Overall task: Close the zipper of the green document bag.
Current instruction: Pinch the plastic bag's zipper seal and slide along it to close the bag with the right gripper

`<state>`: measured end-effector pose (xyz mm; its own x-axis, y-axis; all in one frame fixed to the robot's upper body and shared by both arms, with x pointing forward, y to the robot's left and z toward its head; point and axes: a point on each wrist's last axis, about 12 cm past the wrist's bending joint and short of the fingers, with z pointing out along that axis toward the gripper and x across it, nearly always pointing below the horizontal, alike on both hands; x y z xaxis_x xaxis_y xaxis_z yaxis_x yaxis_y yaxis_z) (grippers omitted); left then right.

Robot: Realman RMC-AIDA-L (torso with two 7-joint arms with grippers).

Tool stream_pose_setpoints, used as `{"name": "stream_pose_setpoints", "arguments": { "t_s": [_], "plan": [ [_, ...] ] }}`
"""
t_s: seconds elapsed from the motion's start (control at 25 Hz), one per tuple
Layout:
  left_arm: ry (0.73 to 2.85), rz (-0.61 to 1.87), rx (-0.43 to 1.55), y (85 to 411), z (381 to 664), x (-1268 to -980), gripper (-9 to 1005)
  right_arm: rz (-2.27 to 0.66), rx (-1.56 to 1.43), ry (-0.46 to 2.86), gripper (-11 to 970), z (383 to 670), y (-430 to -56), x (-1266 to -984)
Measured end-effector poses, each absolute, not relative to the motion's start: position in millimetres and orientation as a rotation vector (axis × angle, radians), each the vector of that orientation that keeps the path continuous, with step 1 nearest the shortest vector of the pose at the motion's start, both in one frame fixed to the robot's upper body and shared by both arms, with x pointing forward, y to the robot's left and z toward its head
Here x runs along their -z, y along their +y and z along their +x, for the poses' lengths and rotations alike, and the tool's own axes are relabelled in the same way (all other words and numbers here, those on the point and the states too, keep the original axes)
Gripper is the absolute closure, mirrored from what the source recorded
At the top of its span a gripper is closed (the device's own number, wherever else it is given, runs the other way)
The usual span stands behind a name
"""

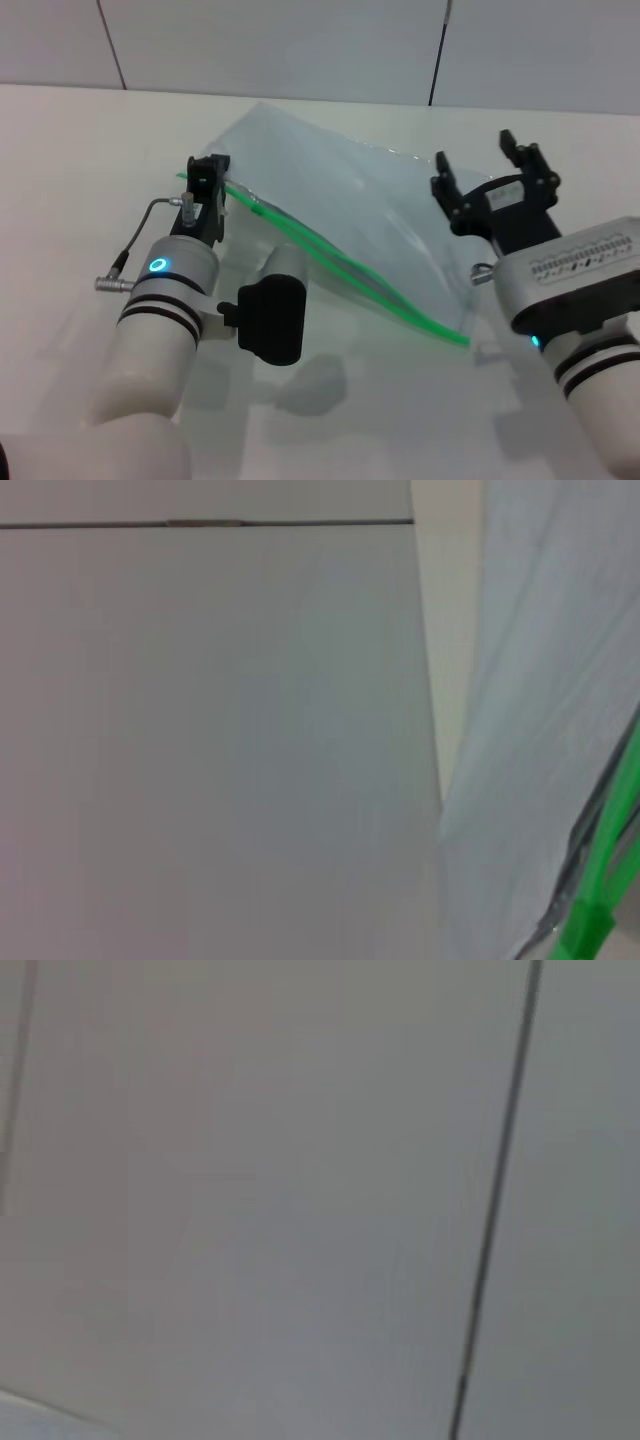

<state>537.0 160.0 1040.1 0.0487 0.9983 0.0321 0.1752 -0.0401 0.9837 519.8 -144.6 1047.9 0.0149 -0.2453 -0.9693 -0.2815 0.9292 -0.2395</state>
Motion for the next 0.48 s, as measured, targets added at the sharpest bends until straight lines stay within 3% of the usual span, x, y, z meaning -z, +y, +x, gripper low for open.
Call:
{"name": "stream_pose_setpoints", "arguments": {
  "t_s": [0.48],
  "plan": [
    [1.204, 1.297, -1.104, 155.5, 538.6, -1052.0, 944, -0.596, -0.107, 1.558, 230, 511.1, -125.3, -1045.1]
  ]
}}
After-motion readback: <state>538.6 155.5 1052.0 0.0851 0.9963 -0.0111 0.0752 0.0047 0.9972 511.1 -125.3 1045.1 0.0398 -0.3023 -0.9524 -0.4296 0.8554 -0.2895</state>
